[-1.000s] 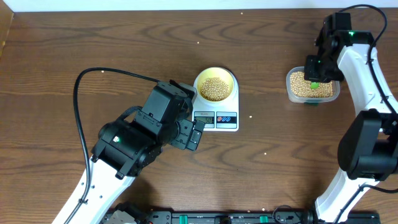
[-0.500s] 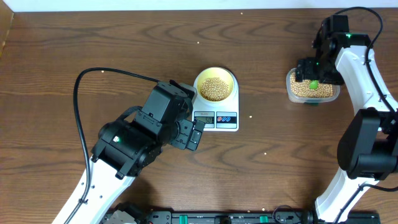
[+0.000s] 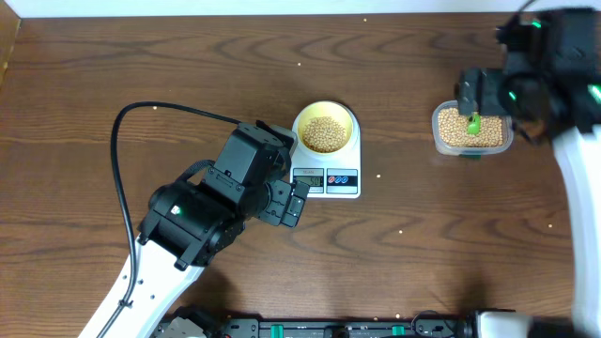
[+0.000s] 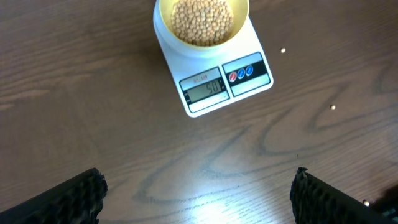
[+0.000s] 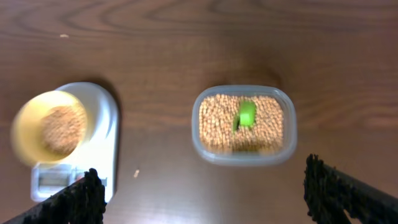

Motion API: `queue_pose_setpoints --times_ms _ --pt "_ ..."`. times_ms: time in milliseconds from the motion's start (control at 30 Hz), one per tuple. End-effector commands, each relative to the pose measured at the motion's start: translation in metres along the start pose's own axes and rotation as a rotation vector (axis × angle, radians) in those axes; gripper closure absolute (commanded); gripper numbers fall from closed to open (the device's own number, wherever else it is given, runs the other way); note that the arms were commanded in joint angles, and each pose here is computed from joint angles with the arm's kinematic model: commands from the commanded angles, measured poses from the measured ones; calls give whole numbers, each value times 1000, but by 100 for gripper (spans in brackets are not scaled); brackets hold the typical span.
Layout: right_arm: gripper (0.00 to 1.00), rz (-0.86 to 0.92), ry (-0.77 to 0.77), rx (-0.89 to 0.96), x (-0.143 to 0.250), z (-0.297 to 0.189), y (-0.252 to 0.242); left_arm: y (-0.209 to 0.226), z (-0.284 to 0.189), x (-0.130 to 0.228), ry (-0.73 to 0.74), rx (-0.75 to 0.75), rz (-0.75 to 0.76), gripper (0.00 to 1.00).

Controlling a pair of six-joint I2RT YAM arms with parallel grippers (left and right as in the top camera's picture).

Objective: Scoop item into bowl and weigh 50g on scale

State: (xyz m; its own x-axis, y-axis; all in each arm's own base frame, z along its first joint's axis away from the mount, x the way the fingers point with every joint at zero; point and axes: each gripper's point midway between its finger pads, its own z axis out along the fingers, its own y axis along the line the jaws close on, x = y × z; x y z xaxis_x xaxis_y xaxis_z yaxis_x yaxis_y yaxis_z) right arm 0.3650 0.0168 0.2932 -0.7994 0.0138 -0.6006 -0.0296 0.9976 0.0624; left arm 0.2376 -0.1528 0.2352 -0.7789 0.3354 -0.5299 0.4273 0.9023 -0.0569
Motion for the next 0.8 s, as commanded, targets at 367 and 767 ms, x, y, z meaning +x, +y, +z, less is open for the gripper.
queue_pose_setpoints --times_ms 367,767 --pt "1 254 -292 333 142 -174 -56 -1 -4 -5 -15 7 7 3" --pt "1 789 -854 354 223 -150 -107 -1 -4 -5 -15 7 7 3"
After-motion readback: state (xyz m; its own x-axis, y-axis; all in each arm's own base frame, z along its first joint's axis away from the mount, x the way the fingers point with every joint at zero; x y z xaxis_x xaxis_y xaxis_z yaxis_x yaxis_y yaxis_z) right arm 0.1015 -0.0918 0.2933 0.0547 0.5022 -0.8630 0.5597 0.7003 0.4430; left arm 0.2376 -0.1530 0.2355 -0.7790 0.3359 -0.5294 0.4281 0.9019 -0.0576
